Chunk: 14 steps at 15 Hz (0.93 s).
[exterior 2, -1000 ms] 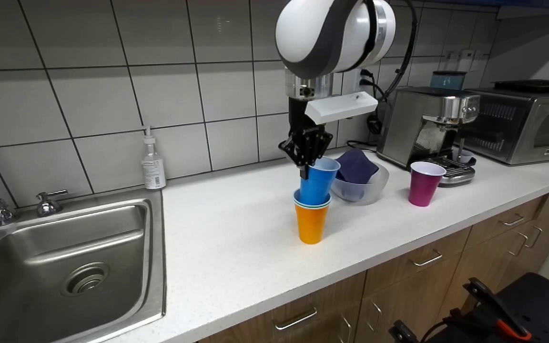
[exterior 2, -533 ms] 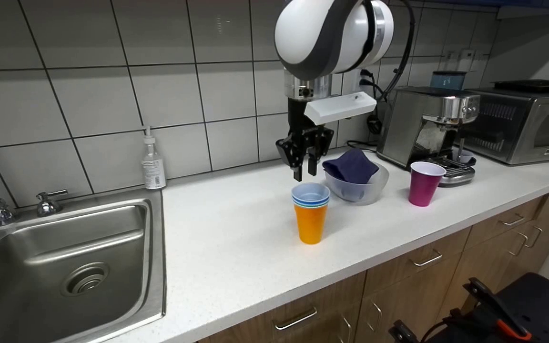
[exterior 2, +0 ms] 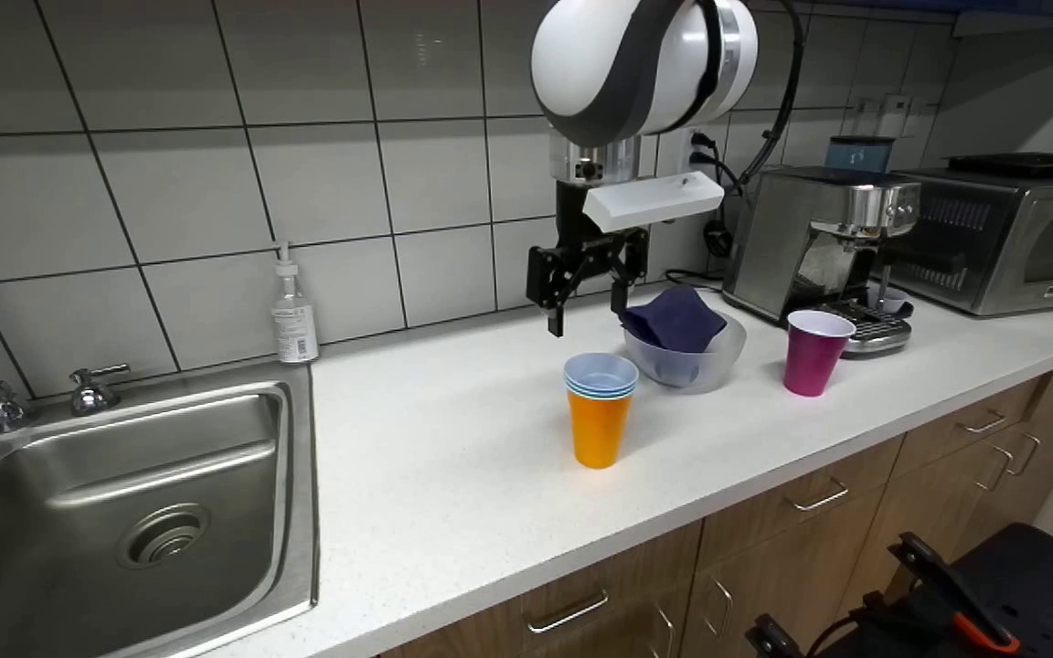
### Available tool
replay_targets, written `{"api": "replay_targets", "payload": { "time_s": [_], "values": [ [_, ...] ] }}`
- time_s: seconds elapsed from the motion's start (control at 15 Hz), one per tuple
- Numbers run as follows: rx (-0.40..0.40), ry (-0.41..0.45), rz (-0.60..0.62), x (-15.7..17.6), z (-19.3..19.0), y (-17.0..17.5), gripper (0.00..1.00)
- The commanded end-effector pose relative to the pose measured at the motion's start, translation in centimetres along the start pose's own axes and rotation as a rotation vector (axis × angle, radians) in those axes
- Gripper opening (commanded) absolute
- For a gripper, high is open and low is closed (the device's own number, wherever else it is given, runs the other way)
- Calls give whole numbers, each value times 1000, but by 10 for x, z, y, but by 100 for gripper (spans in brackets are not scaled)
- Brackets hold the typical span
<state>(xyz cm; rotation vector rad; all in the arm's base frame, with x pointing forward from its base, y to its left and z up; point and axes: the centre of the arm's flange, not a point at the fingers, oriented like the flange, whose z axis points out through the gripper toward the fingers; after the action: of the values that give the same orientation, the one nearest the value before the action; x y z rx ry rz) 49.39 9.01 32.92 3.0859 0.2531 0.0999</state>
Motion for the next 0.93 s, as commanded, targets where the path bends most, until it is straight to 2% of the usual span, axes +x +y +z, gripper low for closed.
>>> {"api": "replay_targets", "payload": {
  "time_s": [0.0,0.87],
  "values": [
    [-13,-9,86,5,-3,19,100],
    [-98,-41,318,-13,13,114,100]
  ]
}}
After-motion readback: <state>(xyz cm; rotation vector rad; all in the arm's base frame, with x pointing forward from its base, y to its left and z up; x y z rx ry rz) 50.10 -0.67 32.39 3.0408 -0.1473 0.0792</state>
